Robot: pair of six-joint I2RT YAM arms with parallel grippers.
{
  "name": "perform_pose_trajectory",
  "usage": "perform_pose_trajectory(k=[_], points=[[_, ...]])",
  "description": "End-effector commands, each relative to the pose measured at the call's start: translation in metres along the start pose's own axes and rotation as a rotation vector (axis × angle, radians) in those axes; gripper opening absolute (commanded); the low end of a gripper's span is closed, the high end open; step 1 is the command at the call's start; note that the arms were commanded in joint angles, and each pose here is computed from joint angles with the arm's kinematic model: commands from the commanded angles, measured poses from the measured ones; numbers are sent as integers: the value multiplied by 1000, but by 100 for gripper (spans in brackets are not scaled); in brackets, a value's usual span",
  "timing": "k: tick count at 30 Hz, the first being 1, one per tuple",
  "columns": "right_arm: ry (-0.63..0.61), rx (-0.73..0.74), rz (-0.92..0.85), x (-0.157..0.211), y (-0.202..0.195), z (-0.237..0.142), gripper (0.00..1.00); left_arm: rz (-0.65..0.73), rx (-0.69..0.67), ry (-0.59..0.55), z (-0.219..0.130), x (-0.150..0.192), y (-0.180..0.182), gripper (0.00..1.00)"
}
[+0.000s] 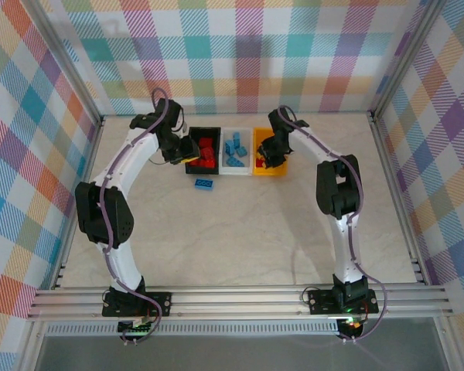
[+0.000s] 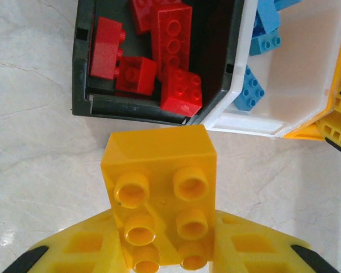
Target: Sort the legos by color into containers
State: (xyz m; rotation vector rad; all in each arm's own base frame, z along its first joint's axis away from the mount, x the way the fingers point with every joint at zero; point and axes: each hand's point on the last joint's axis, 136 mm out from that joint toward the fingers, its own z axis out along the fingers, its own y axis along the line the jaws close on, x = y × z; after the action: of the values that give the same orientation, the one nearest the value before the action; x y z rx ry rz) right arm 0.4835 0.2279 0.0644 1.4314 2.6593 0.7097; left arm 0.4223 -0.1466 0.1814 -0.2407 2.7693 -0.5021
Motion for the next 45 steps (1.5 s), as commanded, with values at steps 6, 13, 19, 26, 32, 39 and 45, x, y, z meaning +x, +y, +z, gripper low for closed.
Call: perform_pose_trajectory(k=[6, 13, 19, 26, 32, 39, 45], points=[[43, 36, -2, 11, -3, 15, 31, 14, 21, -38, -12, -5, 1, 28], [62, 29, -17, 12, 0, 24, 35, 13, 21, -33, -11, -4, 2, 28], [78, 46, -24, 15, -4, 37, 37, 18, 12, -28, -12, -1, 4, 28], [90, 51, -39, 16, -7, 46, 20, 23, -5, -28, -14, 3, 9, 28], [80, 45, -75, 16, -6, 37, 8, 20, -9, -27, -13, 6, 11, 28], [44, -90, -141, 19, 15, 8, 0, 20, 6, -25, -13, 7, 9, 28], [96, -162, -219, 31, 23, 1, 4, 32, 62, -32, -10, -2, -6, 28]])
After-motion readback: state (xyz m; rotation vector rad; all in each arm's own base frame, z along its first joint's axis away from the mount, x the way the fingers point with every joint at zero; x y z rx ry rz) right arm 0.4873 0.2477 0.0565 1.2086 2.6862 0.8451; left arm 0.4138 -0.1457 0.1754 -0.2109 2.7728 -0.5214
